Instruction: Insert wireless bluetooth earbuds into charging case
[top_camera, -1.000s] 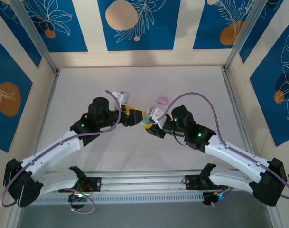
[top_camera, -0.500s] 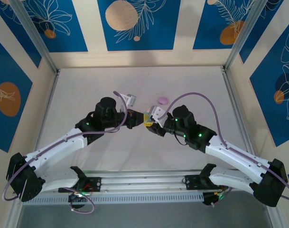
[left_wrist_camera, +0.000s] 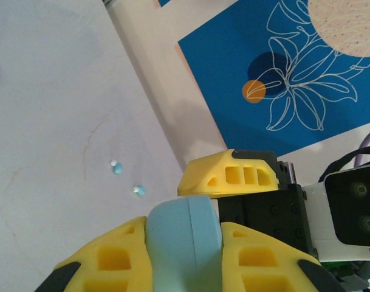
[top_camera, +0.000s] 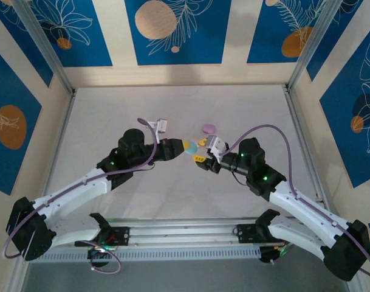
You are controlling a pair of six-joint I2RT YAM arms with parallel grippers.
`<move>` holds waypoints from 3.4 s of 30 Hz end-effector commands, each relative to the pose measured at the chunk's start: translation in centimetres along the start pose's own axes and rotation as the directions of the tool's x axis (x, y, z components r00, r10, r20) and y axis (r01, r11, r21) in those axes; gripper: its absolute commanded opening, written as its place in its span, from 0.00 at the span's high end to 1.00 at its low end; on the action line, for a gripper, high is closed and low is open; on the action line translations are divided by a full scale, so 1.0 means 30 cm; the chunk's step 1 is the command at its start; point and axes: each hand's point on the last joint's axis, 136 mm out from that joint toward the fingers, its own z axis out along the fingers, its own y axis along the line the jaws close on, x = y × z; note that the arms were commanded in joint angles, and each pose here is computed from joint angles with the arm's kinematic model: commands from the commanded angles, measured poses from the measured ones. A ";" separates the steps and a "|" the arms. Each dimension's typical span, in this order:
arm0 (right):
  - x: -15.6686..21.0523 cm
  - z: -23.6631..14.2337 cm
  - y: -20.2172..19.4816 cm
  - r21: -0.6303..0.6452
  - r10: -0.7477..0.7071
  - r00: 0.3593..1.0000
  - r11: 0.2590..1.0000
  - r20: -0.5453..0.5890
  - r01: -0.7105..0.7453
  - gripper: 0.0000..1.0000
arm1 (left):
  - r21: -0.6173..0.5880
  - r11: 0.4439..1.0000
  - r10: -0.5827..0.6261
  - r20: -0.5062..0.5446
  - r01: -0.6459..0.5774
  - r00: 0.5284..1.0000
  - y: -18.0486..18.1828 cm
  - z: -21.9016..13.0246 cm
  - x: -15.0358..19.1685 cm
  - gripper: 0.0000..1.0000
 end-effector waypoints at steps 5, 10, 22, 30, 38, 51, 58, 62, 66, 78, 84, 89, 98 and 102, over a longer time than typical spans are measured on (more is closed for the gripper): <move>-0.102 -0.007 0.004 -0.034 -0.029 0.994 0.999 0.107 0.033 0.50 | 0.097 0.994 -0.042 0.007 0.041 0.999 -0.062 -0.003 -0.014 0.88; -0.126 -0.001 -0.015 -0.015 -0.031 0.991 0.999 0.132 0.034 0.52 | 0.122 0.992 -0.046 -0.004 0.046 0.999 -0.077 -0.001 -0.010 0.88; -0.166 -0.003 -0.024 -0.014 -0.032 0.985 0.999 0.169 0.035 0.49 | 0.123 0.991 -0.046 -0.014 0.047 0.999 -0.075 0.002 -0.004 0.87; -0.152 0.009 -0.029 -0.018 -0.018 0.988 1.000 0.155 0.021 0.56 | 0.133 0.990 -0.040 -0.018 0.042 0.999 -0.084 -0.001 -0.003 0.84; -0.140 -0.022 0.035 -0.215 0.111 0.989 0.973 0.098 -0.088 0.69 | 0.150 0.977 0.148 0.031 -0.151 0.989 -0.114 -0.038 -0.011 0.54; -0.189 -0.093 0.135 -0.501 0.231 0.972 0.847 0.050 -0.176 0.69 | 0.239 0.627 0.754 0.054 -0.741 0.655 -0.154 -0.121 0.102 0.36; -0.194 -0.084 0.134 -0.521 0.242 0.970 0.832 0.035 -0.189 0.69 | 0.334 0.535 0.810 0.055 -0.776 0.583 -0.173 -0.109 0.145 0.35; -0.197 -0.078 0.130 -0.514 0.242 0.970 0.836 0.034 -0.190 0.69 | 0.342 0.538 0.808 0.053 -0.771 0.587 -0.180 -0.097 0.139 0.38; -0.192 -0.071 0.123 -0.499 0.239 0.971 0.845 0.032 -0.191 0.69 | 0.339 0.542 0.804 0.057 -0.769 0.592 -0.186 -0.088 0.132 0.41; -0.186 -0.057 0.110 -0.466 0.219 0.975 0.867 0.040 -0.175 0.69 | 0.362 0.561 0.782 0.061 -0.744 0.620 -0.207 -0.075 0.133 0.44; -0.181 -0.058 0.113 -0.460 0.202 0.978 0.874 0.047 -0.158 0.69 | 0.383 0.570 0.770 0.058 -0.727 0.635 -0.222 -0.064 0.141 0.46; -0.171 -0.062 0.118 -0.457 0.186 0.981 0.878 0.048 -0.144 0.69 | 0.385 0.566 0.770 0.068 -0.729 0.634 -0.228 -0.071 0.141 0.50; -0.170 -0.069 0.121 -0.464 0.182 0.982 0.875 0.050 -0.138 0.69 | 0.371 0.550 0.787 0.068 -0.748 0.613 -0.220 -0.095 0.150 0.50; -0.170 -0.069 0.122 -0.466 0.183 0.982 0.874 0.051 -0.139 0.69 | 0.372 0.549 0.787 0.073 -0.749 0.613 -0.226 -0.098 0.147 0.50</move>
